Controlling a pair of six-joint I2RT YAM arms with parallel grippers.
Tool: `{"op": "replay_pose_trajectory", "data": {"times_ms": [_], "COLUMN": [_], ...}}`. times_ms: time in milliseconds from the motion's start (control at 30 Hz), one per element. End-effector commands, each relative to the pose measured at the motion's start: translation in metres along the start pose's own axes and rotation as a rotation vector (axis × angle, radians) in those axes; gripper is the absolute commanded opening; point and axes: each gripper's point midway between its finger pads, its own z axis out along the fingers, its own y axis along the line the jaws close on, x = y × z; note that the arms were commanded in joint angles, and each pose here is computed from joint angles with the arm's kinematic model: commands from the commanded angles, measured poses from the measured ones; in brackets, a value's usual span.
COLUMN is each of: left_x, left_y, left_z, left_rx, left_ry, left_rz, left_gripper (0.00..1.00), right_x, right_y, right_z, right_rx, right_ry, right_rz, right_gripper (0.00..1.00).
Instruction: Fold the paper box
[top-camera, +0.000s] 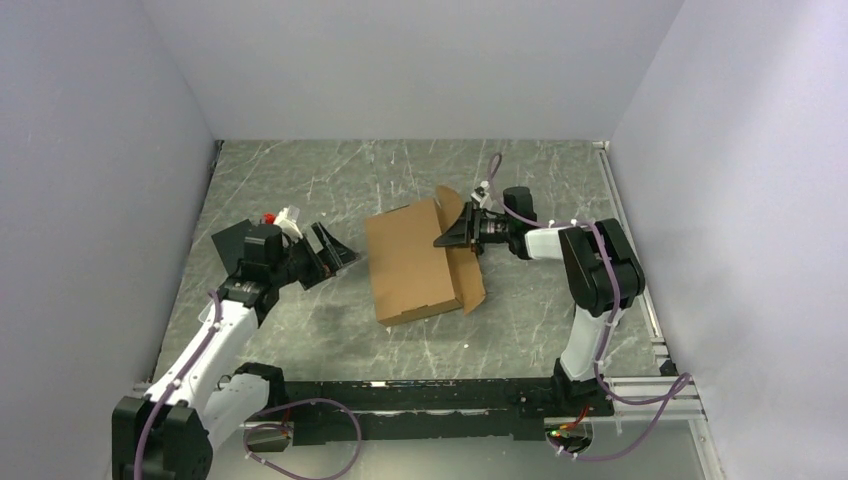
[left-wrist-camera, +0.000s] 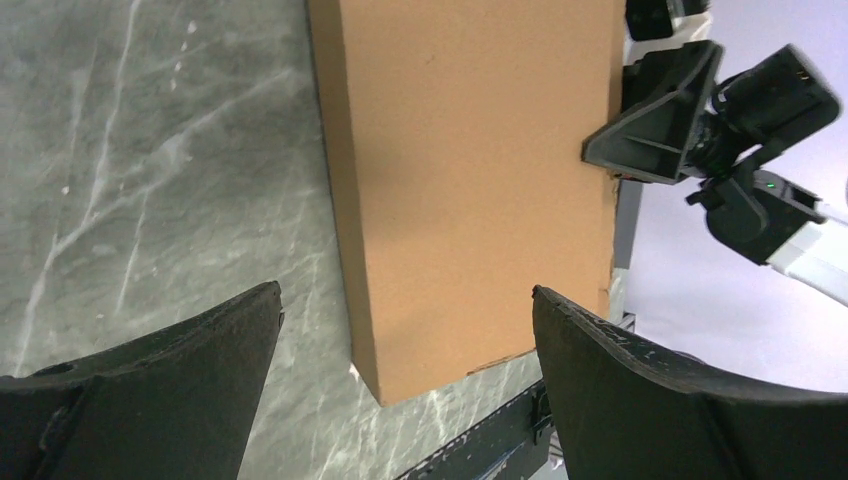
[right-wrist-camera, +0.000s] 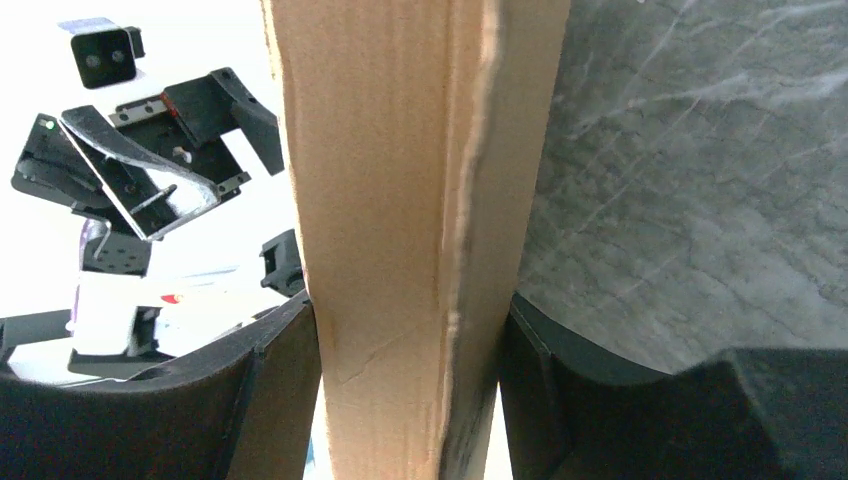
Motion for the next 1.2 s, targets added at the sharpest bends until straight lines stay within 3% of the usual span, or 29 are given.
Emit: {"op": "replay_pose_trajectory", "data": {"times_ms": [0,400,733,1000,1167], "left_x": [-0.003,0.003,0.002,0.005,0.013], "left_y": [0.004,0.028,0.031,0.025,0.025], "left_z": [0.005,0.037,0.042,0.041,0.048], "left_rx": [-0.043,-0.129,-0.182,-0.174,-0.164], "left_ry": [0.036,0.154,0.180,0.225,0.261], "left_rz": [0.006,-0.003,0.038,0.067,0.061], "left_gripper": [1.00,0.97,0.96,0.96,0.97], "right_x": [0.003,0.006,-0.010,-0.030,-0.014], "right_y": [-0.023,-0.052,-0.071,-0.024,0.019], "right_z": [0.016,0.016,-0.007,-0.036,-0.051], "right_rx": [0.067,0.263,0.510,0.544,0.417], "right_ry": [-0.005,0.031,0.051,0.047,0.076], "right_rz": [-0.167,-0.273,-0.443,-0.787,-1.059], "right_gripper": [0.49,0.64,0.78,0.79,0.79]}}
